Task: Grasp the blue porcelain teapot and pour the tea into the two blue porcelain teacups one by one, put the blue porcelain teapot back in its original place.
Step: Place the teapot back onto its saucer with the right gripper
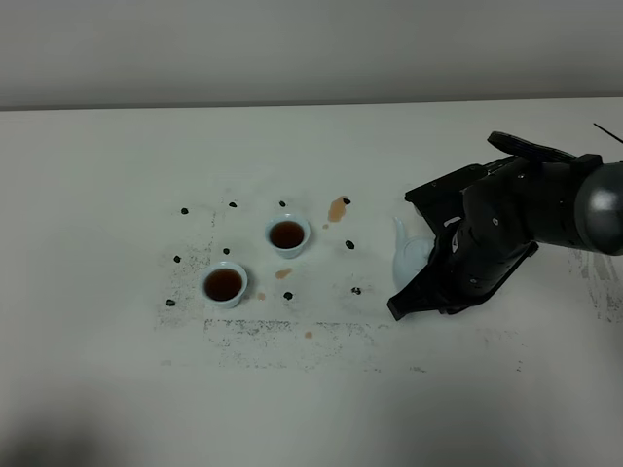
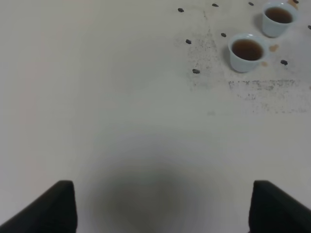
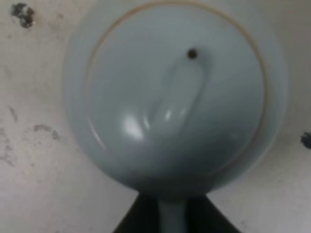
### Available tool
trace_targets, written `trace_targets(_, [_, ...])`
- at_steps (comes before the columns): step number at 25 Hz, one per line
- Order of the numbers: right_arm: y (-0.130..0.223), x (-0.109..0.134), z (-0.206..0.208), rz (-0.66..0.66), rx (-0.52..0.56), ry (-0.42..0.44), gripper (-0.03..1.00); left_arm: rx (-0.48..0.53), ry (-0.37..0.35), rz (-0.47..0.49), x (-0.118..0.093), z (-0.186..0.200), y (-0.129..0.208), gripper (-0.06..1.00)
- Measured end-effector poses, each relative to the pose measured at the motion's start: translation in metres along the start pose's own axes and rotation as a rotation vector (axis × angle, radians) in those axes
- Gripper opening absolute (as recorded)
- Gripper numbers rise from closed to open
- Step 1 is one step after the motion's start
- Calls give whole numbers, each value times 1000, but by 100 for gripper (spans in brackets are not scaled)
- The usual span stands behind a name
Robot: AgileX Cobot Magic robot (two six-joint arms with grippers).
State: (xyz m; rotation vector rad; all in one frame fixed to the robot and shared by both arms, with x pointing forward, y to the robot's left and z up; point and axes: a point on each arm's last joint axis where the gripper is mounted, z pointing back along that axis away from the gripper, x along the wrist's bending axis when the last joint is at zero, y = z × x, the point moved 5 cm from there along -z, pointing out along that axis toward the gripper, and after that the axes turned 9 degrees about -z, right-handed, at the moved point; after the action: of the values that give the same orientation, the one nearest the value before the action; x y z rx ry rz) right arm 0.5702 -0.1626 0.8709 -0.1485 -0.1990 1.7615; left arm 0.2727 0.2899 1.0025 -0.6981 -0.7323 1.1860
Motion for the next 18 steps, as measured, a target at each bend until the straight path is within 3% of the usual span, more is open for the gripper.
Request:
trace_targets(10, [0, 1, 0, -7, 2, -5, 34, 0, 0, 0, 0, 0, 0, 73])
trace_targets(18, [0, 1, 1, -8, -1, -6, 41, 0, 0, 0, 0, 0, 0, 73])
